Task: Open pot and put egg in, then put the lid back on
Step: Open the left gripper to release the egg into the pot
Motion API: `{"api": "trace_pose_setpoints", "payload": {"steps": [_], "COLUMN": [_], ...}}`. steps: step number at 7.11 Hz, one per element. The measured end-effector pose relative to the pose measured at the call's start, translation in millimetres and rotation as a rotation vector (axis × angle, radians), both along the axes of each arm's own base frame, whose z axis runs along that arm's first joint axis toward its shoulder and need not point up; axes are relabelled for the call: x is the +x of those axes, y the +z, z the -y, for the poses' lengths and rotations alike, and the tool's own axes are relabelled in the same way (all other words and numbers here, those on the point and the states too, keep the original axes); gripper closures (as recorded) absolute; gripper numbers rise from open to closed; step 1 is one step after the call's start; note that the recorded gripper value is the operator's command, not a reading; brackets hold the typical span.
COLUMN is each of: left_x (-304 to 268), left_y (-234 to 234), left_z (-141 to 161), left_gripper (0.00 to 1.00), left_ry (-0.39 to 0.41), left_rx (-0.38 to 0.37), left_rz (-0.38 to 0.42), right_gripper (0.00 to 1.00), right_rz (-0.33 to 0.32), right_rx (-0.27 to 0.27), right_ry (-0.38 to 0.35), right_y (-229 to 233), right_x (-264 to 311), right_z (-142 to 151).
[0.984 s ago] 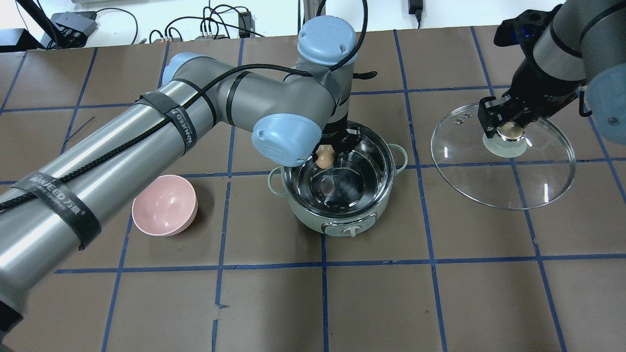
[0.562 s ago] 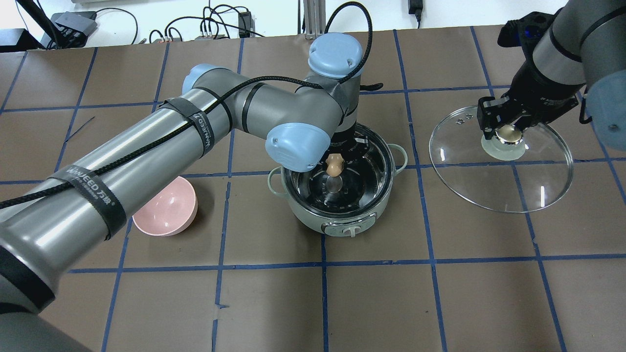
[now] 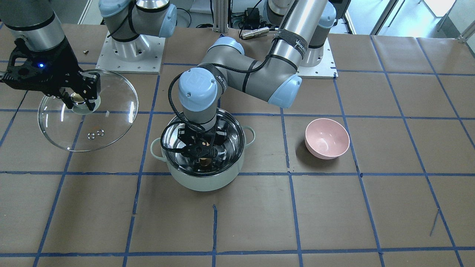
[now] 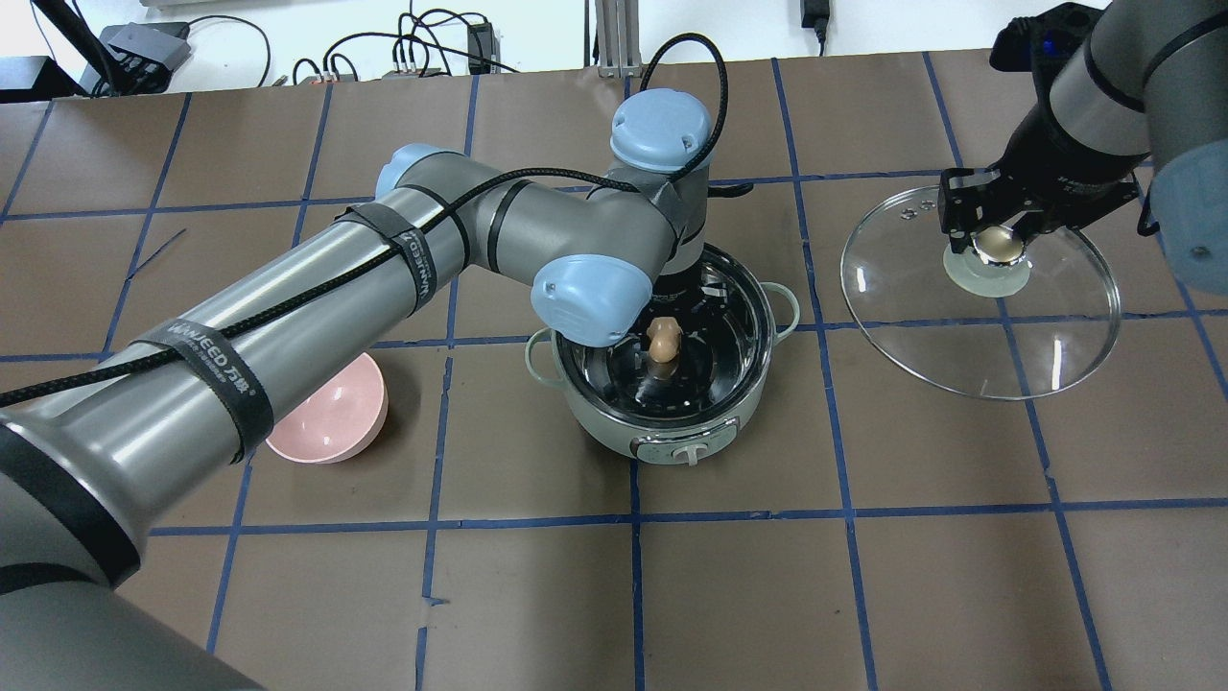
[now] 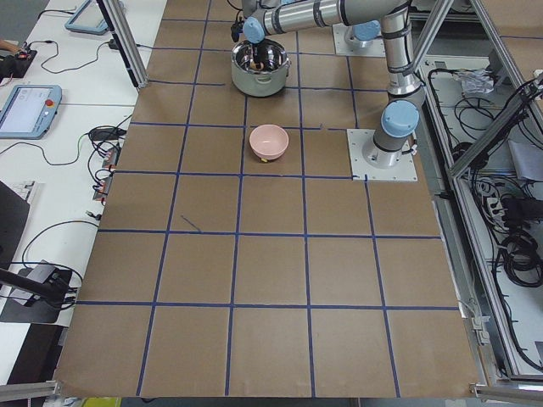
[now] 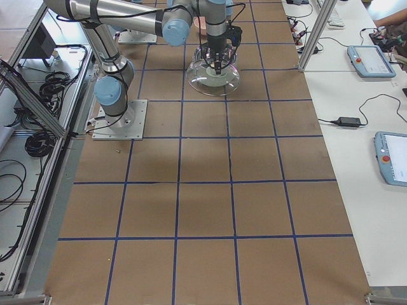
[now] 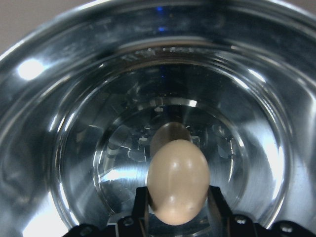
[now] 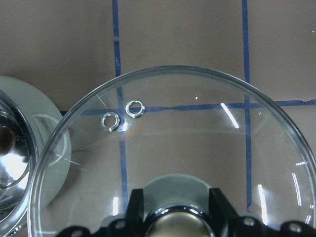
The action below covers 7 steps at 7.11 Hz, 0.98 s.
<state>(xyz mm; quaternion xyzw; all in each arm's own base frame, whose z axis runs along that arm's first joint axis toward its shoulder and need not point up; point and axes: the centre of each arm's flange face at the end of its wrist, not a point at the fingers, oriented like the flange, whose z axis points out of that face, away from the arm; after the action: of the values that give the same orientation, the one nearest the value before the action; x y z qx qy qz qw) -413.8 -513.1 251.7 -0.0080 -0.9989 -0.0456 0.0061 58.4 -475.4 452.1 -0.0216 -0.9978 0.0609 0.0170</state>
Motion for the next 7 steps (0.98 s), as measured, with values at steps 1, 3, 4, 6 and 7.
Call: {"api": "trace_pose_setpoints", "payload": {"steps": [1, 3, 4, 6, 7], "left_x": [0.4, 1.1, 1.3, 2.4, 3.1], "left_y": [-2.1, -3.9, -3.5, 6.0, 15.7], "left_z": [-1.1, -2.2, -2.3, -3.9, -5.4], "left_gripper": [0.68, 0.49, 0.34, 0.00, 0.00], "left_ry": [0.000, -0.001, -0.002, -0.004, -0.007], "left_rx": [0.004, 0.007, 0.006, -0.007, -0.019], "left_rz": [0.001, 0.003, 0.004, 0.000, -0.006], "right_gripper": [0.61, 0.61, 0.61, 0.61, 0.61], "right_rz": [-0.001, 0.001, 0.000, 0.000, 0.000], "right_rx": [-0.003, -0.010, -0.018, -0.021, -0.021], "right_ry": [0.000, 0.005, 0.007, 0.008, 0.008], "right_y": [0.1, 1.3, 2.5, 1.7, 1.6], "right_x": [-0.1, -0.2, -0.2, -0.1, 0.0], "right_z": [0.2, 0.3, 0.2, -0.7, -1.0]}}
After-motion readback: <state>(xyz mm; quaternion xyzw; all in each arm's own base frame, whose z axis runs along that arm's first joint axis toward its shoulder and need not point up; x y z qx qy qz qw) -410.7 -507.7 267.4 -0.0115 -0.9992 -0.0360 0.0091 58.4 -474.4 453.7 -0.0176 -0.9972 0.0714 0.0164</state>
